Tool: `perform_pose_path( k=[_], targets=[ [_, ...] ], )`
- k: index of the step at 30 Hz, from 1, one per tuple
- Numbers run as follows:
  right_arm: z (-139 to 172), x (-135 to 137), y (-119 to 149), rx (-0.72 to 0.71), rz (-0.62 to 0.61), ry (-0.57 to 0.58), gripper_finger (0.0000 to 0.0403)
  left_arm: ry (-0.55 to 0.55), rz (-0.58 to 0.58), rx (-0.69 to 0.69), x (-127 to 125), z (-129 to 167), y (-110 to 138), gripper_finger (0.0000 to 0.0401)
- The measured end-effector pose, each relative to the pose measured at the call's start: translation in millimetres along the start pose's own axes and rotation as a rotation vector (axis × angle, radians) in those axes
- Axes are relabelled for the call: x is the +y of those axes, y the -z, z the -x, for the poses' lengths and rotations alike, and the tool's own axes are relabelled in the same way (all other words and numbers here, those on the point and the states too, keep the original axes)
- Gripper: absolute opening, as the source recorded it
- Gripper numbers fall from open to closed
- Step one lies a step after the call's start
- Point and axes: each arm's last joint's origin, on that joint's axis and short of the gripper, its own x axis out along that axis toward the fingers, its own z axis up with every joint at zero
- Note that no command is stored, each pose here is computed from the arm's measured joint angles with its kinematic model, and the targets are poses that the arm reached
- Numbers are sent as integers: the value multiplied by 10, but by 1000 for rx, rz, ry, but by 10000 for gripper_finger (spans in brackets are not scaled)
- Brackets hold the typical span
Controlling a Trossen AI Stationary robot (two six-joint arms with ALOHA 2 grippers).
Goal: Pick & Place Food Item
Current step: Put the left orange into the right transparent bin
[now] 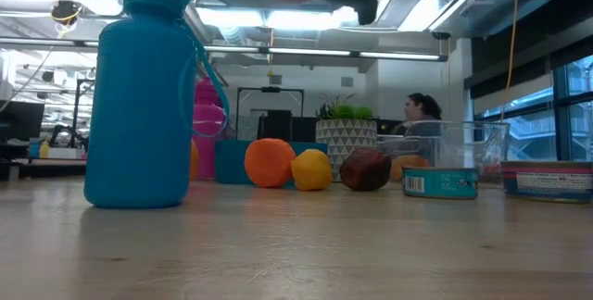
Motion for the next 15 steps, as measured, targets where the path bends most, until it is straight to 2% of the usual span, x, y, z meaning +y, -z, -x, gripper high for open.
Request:
perform_pose_path(
  k=[4, 6, 11, 15],
  targets=[
    [157, -12, -119, 87, 44, 40, 251, 62, -11, -52, -17, 257, -31, 398],
    [270, -41, -158, 127, 59, 90, 251, 59, 21, -77, 24, 389, -53, 399],
    [650, -150, -275, 204, 59, 246, 251, 83, 99, -140, 226, 666, -55, 397],
    [911, -228, -327, 242, 44, 344, 251, 135, 186, -170, 427, 762, 0, 397]
  ],
)
